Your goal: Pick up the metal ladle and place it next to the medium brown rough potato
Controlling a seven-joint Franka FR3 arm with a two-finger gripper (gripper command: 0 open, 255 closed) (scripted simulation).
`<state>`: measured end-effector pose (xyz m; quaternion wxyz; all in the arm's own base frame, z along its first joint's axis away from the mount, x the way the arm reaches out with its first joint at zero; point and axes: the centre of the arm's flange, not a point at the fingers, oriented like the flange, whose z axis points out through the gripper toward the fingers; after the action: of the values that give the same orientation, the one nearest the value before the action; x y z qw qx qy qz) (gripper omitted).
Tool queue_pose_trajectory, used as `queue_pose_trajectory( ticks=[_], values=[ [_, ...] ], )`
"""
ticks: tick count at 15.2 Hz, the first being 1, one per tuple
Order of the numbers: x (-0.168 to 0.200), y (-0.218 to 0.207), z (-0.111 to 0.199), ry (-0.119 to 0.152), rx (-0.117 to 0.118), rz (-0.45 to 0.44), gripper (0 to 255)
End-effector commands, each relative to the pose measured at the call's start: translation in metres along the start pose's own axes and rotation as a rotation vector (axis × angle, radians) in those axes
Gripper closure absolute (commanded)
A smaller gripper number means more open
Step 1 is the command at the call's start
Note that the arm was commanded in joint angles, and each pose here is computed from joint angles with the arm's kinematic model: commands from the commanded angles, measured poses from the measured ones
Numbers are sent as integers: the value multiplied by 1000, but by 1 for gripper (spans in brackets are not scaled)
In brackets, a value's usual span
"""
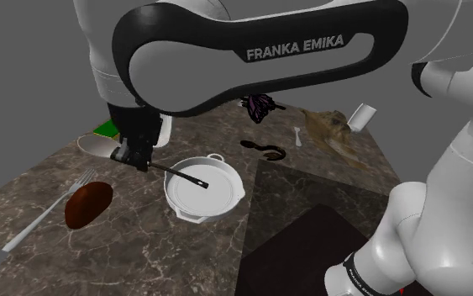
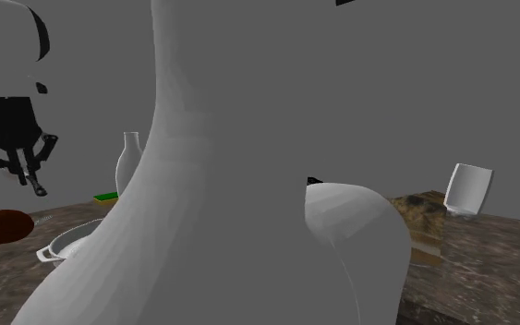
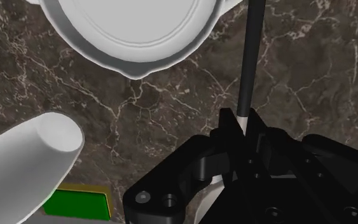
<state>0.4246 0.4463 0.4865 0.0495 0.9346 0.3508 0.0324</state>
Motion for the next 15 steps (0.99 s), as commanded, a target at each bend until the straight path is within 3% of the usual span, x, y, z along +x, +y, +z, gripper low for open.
queue_pose_trajectory(
  ticks=[1, 13, 15],
  values=[
    [12, -25, -3, 0, 0, 1, 255],
    [87, -173, -18, 0, 0, 1, 255],
    [86, -174, -8, 0, 0, 1, 255]
  ],
)
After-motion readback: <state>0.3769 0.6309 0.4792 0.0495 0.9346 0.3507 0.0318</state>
